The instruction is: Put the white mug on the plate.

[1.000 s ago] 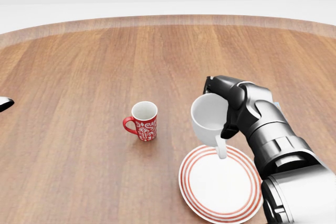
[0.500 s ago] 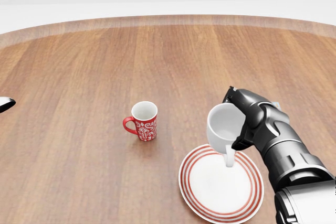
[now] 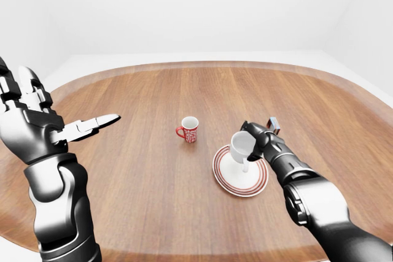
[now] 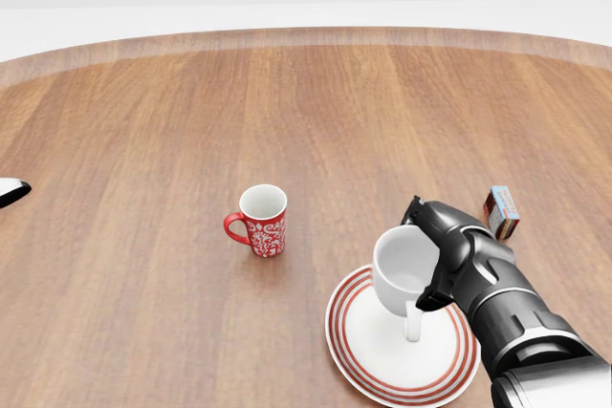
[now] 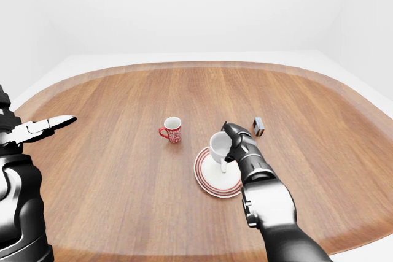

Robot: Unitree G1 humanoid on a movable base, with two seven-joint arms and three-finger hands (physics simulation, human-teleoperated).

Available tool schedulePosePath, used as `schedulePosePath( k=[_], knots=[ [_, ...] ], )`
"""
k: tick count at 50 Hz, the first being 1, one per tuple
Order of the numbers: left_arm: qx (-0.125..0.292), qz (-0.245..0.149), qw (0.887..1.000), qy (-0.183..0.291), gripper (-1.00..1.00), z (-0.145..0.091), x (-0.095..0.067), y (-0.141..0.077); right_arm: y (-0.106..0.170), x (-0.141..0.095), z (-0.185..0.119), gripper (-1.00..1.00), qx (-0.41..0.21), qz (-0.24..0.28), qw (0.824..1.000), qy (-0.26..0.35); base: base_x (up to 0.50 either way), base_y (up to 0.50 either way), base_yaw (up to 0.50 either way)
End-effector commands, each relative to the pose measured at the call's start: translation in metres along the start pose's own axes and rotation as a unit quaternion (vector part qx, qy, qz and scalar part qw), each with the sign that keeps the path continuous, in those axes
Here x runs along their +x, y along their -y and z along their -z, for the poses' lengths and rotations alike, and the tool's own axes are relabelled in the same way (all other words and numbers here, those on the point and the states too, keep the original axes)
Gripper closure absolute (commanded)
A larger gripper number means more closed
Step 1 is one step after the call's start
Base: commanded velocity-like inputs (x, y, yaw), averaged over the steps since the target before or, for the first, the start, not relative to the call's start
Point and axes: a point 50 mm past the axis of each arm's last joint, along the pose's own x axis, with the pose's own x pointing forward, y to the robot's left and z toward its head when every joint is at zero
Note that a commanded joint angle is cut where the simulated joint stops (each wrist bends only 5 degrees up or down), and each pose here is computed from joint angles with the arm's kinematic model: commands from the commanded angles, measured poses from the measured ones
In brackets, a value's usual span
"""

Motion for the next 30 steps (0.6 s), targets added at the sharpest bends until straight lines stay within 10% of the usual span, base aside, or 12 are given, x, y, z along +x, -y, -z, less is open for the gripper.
schedulePosePath(
  k=[1,30],
  knots=[
    [0.001,-0.004,1.0,-0.017,-1.0,0.009,0.001,0.0,-0.015,0.0,0.005,1.0,0.011,-0.009,1.0,-0.006,0.0,0.0,0.0],
    [0.001,-0.002,1.0,-0.014,-1.0,0.007,0.001,0.002,-0.032,0.0,0.016,1.0,0.011,-0.029,0.999,-0.02,0.0,0.0,0.0]
  ],
)
